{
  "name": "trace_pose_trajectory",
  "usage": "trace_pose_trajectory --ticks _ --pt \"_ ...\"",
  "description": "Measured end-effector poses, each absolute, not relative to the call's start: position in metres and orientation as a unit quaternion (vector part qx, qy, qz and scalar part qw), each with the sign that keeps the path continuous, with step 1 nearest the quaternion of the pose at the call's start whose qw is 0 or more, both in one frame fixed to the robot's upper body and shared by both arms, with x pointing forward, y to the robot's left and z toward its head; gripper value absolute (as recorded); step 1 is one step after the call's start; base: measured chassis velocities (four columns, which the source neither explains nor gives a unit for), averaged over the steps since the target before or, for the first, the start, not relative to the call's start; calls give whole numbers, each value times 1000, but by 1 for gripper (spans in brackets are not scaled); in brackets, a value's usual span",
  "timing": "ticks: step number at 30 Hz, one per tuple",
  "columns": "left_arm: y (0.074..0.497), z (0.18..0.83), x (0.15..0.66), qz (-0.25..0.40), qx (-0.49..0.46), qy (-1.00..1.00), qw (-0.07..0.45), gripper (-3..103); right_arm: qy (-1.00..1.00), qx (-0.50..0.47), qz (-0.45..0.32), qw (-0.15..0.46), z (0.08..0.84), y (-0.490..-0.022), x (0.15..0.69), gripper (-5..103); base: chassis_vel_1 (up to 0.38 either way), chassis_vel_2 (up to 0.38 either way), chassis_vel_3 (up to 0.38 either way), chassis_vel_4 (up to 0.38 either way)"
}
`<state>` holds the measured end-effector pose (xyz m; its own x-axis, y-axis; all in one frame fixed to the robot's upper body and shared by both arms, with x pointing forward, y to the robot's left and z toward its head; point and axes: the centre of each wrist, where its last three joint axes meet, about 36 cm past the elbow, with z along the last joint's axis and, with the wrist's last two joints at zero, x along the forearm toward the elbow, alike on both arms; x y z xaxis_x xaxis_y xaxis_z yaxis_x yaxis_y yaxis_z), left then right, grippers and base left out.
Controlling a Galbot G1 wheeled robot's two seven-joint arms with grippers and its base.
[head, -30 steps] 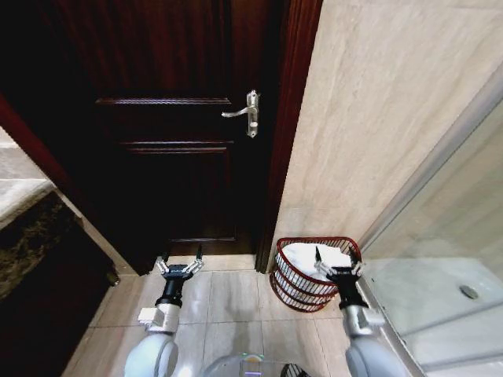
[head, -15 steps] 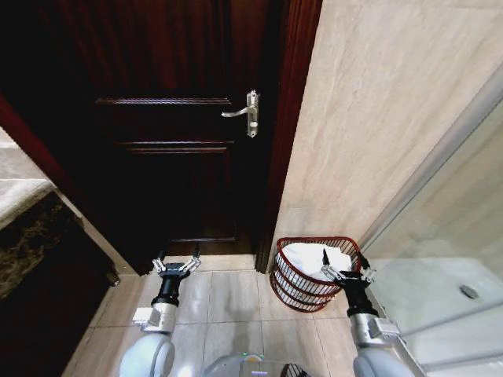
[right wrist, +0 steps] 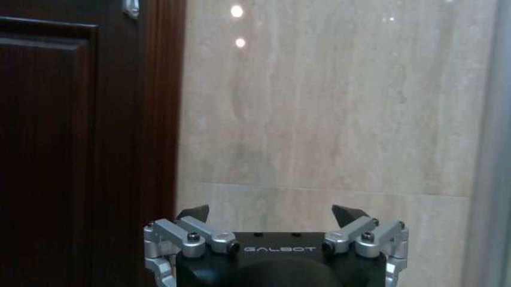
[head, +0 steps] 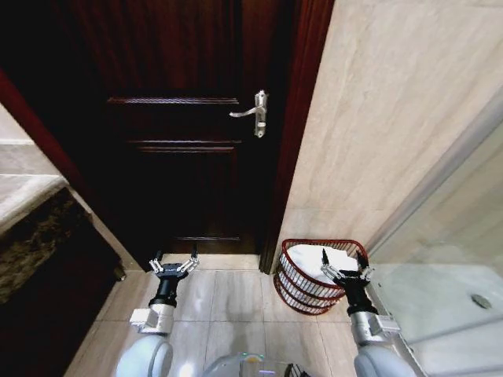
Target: Discard the used towel into the hamper.
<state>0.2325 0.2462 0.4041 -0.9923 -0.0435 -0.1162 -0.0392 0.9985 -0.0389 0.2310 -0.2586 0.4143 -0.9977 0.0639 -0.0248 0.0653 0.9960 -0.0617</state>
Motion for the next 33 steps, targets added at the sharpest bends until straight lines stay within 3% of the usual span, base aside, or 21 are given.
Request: trace_pose_trajectory --ticks 20,33 --pt "246 404 230 -14 -20 997 68 100 999 27 -38 1 407 -262 225 100 6 5 5 6" --pt "244 407 225 -12 -22 997 75 100 999 25 -41 5 405 -264 220 100 -12 -96 11 96"
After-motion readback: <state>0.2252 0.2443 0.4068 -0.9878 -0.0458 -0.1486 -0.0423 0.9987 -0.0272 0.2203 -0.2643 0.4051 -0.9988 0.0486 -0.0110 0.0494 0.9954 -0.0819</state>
